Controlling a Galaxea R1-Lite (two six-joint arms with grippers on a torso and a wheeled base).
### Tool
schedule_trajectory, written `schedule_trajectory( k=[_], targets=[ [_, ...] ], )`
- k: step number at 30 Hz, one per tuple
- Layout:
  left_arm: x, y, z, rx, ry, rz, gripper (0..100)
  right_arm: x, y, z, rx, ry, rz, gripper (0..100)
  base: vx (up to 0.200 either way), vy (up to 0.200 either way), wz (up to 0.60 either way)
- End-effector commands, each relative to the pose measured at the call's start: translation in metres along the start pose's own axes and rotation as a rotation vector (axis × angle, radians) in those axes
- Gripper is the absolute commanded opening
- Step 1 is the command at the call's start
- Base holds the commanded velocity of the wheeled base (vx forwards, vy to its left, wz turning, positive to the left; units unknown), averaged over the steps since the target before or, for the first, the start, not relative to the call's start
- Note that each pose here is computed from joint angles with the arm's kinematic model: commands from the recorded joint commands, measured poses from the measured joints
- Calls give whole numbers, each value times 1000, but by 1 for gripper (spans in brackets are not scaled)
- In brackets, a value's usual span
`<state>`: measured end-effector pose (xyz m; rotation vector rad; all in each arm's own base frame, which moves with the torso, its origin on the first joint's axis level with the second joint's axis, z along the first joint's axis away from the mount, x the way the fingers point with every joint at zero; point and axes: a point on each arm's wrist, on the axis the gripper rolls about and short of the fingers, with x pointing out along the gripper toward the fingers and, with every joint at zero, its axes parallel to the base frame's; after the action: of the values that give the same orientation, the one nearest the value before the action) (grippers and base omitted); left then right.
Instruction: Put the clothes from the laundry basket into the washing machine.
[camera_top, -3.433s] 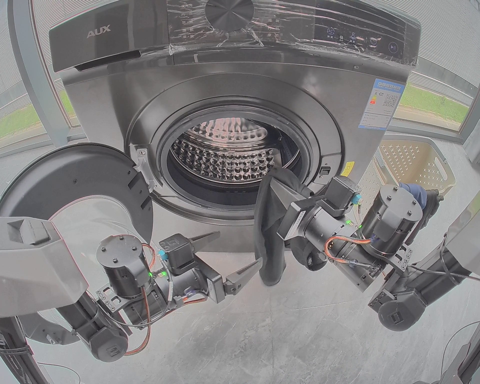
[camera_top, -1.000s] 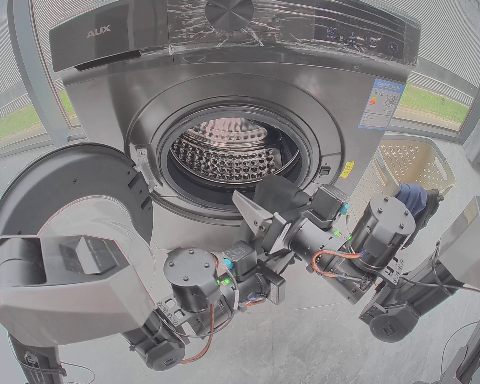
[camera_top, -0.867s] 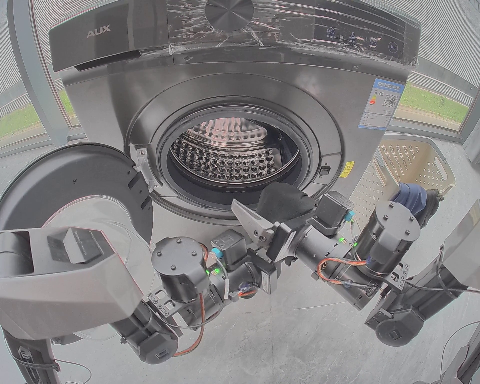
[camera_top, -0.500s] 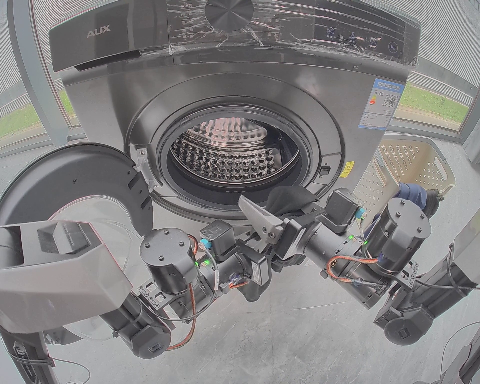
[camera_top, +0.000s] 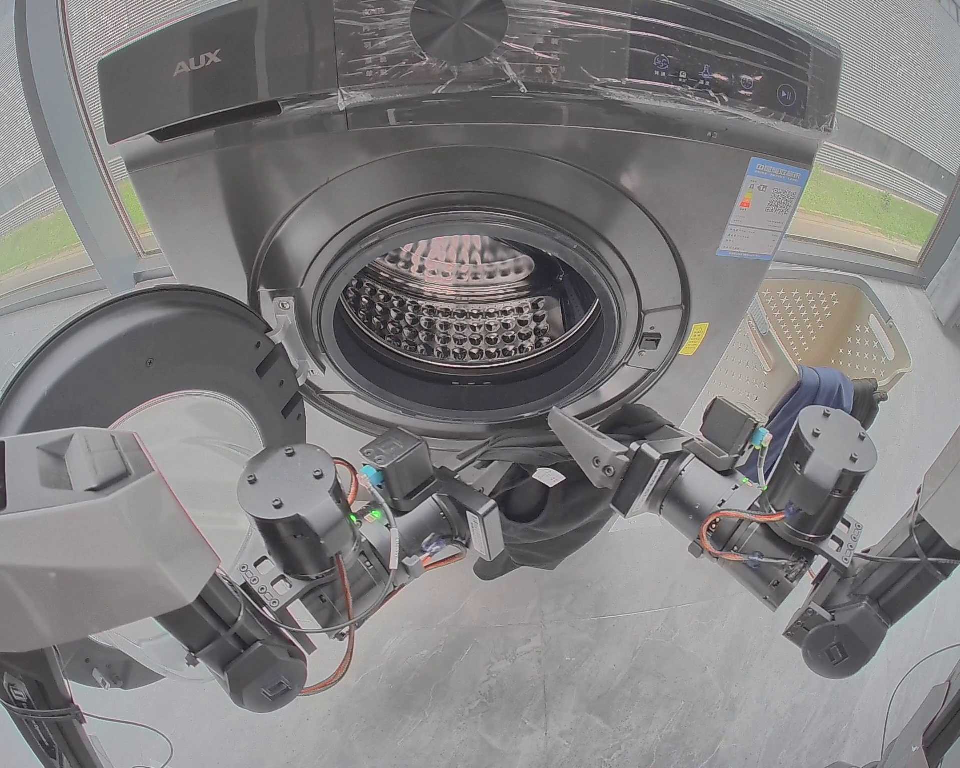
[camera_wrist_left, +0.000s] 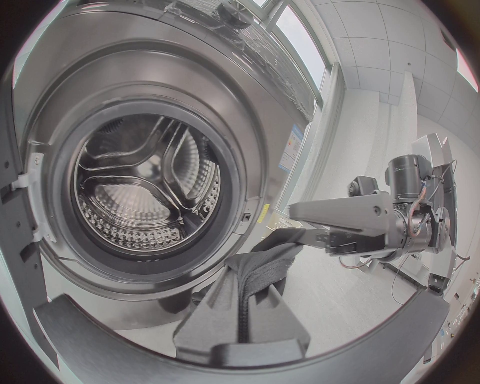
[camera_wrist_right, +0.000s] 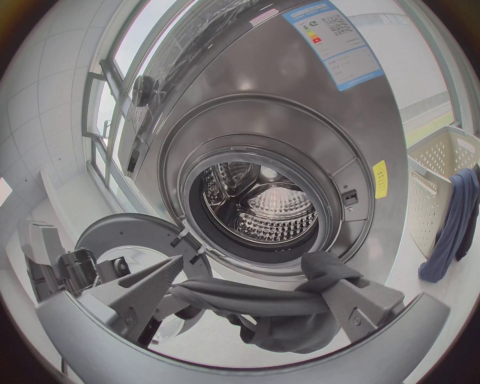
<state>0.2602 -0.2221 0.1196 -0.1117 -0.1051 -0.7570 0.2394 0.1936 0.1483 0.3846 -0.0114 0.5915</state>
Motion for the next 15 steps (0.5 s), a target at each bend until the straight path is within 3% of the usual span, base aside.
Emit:
schedule_trajectory(
  k=[1, 3, 5, 11, 15],
  targets=[
    [-10, 6, 10, 4, -11, 21, 0, -16, 10, 7, 38, -4, 58, 100, 0, 0, 0],
    [-16, 6, 11, 3, -4, 21, 0, -27, 26, 9, 79, 11, 172, 100, 0, 0, 0],
    [-20, 5, 11, 4, 4, 21, 0, -34, 37, 11, 103, 14, 232, 100, 0, 0, 0],
    [-28, 4, 4, 6, 47, 23, 0, -31, 57, 22, 155, -32, 308, 100, 0, 0, 0],
    [-38, 3, 8, 4, 53, 19, 0, -23, 61, 33, 189, -79, 316, 100, 0, 0, 0]
  ],
)
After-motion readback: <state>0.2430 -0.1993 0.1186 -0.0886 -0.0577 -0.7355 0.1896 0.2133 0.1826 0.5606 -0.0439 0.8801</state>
